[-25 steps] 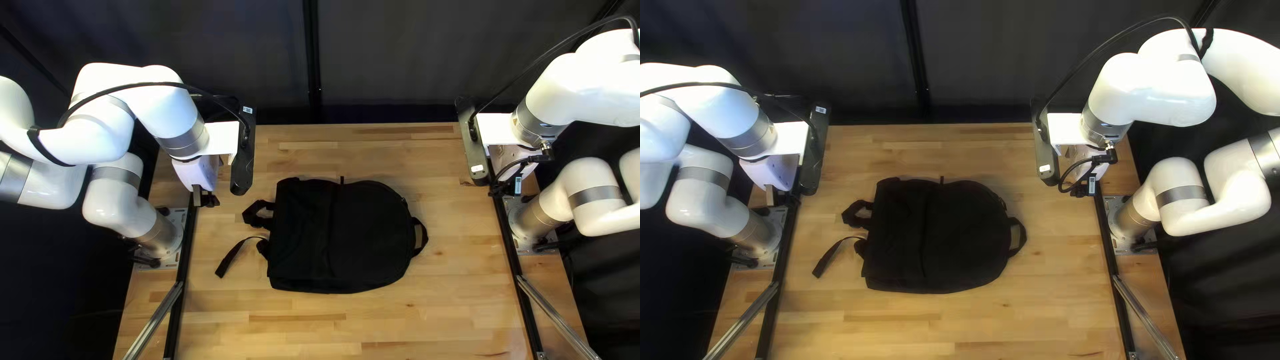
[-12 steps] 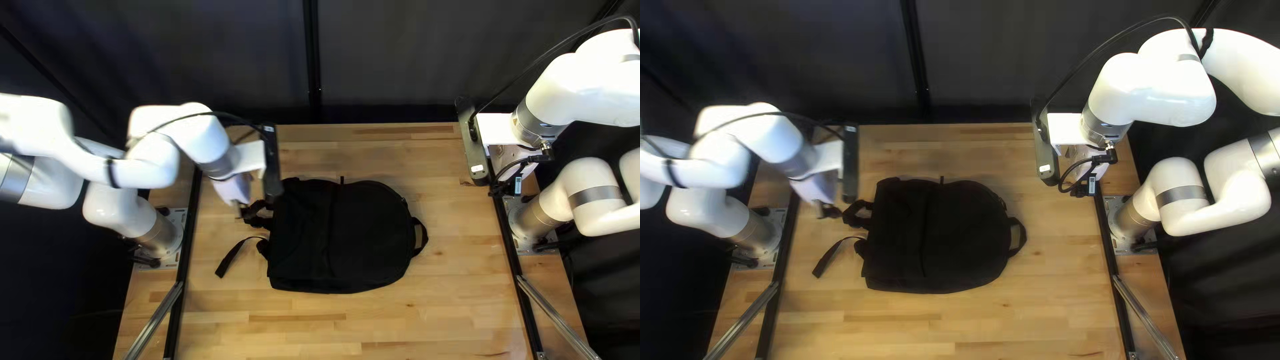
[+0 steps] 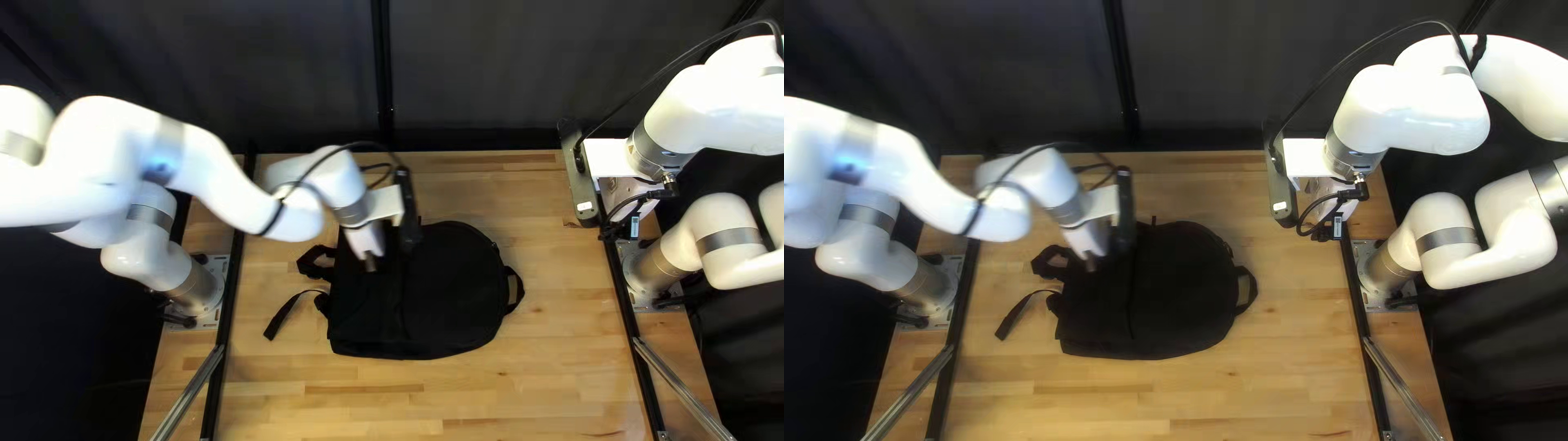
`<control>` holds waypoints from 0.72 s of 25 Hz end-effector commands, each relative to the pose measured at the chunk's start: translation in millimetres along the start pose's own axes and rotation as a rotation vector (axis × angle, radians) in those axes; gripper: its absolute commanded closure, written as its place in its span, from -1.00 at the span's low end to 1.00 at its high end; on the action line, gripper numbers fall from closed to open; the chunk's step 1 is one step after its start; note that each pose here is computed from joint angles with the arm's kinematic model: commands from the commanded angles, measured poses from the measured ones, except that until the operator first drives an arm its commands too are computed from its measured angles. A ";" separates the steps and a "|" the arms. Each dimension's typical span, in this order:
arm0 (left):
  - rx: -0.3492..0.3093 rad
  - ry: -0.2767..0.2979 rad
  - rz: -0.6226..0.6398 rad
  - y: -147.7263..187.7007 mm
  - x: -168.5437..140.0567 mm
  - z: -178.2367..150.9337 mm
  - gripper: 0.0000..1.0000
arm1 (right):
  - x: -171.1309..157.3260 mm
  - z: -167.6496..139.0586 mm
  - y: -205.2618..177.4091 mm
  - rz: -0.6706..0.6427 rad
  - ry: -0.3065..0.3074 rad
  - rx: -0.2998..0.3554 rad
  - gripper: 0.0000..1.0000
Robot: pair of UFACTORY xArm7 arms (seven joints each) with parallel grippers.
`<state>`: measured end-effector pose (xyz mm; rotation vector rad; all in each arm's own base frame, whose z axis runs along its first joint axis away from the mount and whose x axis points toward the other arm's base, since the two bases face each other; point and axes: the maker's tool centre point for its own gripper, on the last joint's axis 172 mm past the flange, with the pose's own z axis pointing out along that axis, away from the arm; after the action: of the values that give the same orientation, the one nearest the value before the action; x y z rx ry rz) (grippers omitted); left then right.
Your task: Remove a lunch box from a kids backpack
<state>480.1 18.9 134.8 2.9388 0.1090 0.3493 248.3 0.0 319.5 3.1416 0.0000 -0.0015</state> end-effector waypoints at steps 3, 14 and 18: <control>-0.083 -0.021 -0.078 -27.5 29.5 4.4 -1.00 | 0.0 0.0 0.0 0.000 0.000 0.000 -1.00; -0.151 -0.066 -0.143 -50.8 17.6 9.3 -1.00 | 0.0 0.0 0.0 0.000 0.000 0.000 -1.00; -0.140 -0.108 -0.102 -41.7 13.8 14.9 1.00 | 0.0 0.0 0.0 0.000 0.000 0.000 -1.00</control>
<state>495.9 66.0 118.7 2.7761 0.2597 0.2112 248.3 0.0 319.5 3.1416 0.0000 -0.0015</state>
